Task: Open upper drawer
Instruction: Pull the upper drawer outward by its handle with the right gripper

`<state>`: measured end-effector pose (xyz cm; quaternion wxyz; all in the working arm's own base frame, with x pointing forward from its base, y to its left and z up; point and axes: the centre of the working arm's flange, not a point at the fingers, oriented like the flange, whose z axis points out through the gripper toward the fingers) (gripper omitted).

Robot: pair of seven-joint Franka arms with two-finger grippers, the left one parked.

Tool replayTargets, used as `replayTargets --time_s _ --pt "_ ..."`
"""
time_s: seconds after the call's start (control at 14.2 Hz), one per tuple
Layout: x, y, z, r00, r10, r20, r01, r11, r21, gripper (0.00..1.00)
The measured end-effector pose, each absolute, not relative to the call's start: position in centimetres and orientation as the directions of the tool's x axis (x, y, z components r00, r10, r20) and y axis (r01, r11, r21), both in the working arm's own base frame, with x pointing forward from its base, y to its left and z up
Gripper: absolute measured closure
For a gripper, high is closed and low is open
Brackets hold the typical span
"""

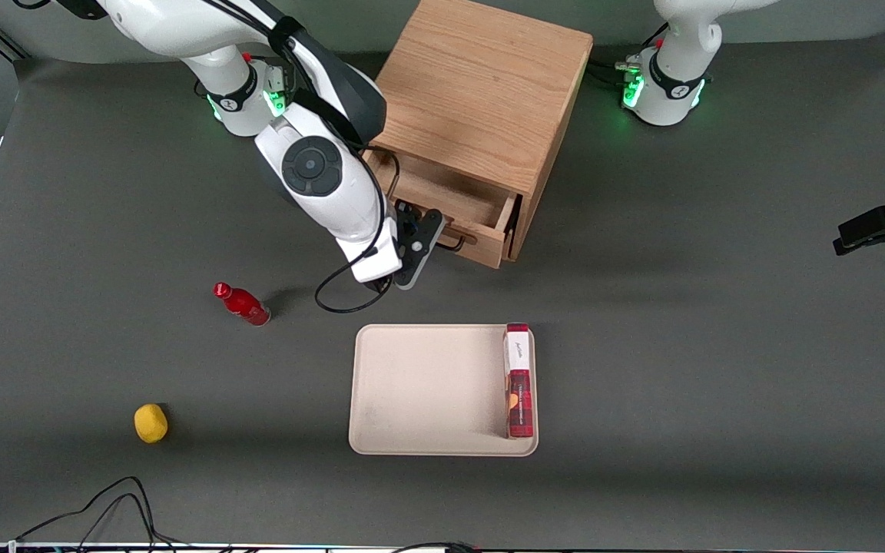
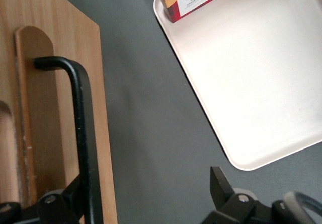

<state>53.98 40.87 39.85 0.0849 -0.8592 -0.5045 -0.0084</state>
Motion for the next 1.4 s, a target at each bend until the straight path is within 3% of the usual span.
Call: replayTargets --time_s 1.4 --pt "59.2 37.9 39.7 0.509 0.851 0.133 0.861 -0.498 -0.108 0.0"
